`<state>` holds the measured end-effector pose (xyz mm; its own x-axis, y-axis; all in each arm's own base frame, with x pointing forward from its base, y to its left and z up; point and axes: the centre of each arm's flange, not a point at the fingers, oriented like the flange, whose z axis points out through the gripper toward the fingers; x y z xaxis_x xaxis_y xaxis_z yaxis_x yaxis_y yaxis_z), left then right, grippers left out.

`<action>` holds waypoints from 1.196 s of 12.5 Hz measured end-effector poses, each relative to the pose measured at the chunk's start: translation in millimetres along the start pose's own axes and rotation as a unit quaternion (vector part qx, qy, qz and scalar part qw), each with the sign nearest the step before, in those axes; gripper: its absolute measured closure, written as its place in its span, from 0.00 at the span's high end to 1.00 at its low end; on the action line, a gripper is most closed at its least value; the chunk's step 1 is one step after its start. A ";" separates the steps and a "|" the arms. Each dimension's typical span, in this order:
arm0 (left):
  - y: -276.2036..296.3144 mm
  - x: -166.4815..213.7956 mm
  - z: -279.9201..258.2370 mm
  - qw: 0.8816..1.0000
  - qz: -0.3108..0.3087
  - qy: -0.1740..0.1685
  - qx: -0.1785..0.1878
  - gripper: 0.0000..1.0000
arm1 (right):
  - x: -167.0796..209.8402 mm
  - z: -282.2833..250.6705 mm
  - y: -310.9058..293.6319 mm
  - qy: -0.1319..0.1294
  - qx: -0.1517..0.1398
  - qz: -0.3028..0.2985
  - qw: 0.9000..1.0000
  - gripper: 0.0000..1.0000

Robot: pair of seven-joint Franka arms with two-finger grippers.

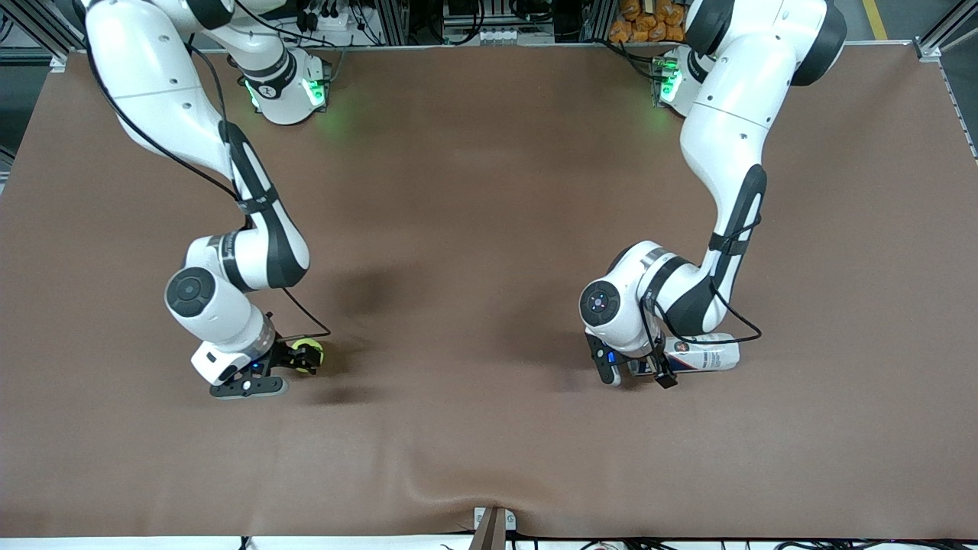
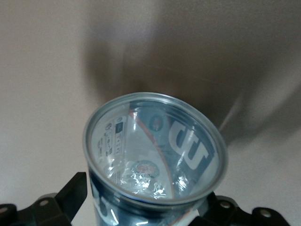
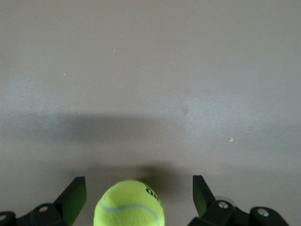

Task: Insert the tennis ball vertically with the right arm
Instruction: 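Grasp the ball with the right gripper while the left gripper grasps the can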

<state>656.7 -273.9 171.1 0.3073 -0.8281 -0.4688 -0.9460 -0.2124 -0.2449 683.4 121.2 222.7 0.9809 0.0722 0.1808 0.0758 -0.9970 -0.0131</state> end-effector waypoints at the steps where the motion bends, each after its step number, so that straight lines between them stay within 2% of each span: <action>1: -0.4 -0.1 -0.1 1.000 0.002 -0.001 0.003 0.97 | -0.5 3.2 -2.1 -0.001 0.001 0.000 1.000 1.00; 2: -1.0 -0.4 -0.2 1.000 0.004 -0.003 0.008 0.96 | -0.7 3.9 -3.7 -0.002 0.001 0.000 1.000 1.00; 4: -2.3 -0.4 -1.7 1.000 0.006 -0.004 0.013 0.74 | -2.2 5.2 -6.2 -0.006 0.002 -0.001 1.000 1.00; 5: -3.0 -0.4 -2.5 1.000 0.006 -0.004 0.014 0.68 | -4.1 7.4 -7.5 -0.011 0.003 -0.002 1.000 1.00; 8: -4.9 -0.6 -4.3 1.000 0.006 -0.002 0.016 0.64 | -13.0 17.5 -6.7 -0.025 0.002 -0.002 1.000 1.00; 10: -14.4 -3.1 -17.1 1.000 0.016 0.006 0.026 0.53 | -19.5 23.3 -5.9 -0.036 0.001 -0.002 0.999 1.00; 14: -40.2 -26.4 -84.8 0.997 0.012 0.034 0.062 0.52 | -26.1 28.5 -7.7 -0.050 0.004 -0.002 0.999 1.00; 15: -42.7 -30.8 -101.5 0.997 0.006 0.044 0.065 0.52 | -26.8 29.1 -7.6 -0.051 0.004 -0.002 0.999 0.93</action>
<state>677.2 -292.0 282.2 0.2807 -0.8735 -0.3978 -0.9263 -0.1380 -0.3507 661.8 127.6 189.4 0.9937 0.0786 0.0798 0.0805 -0.9965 -0.0210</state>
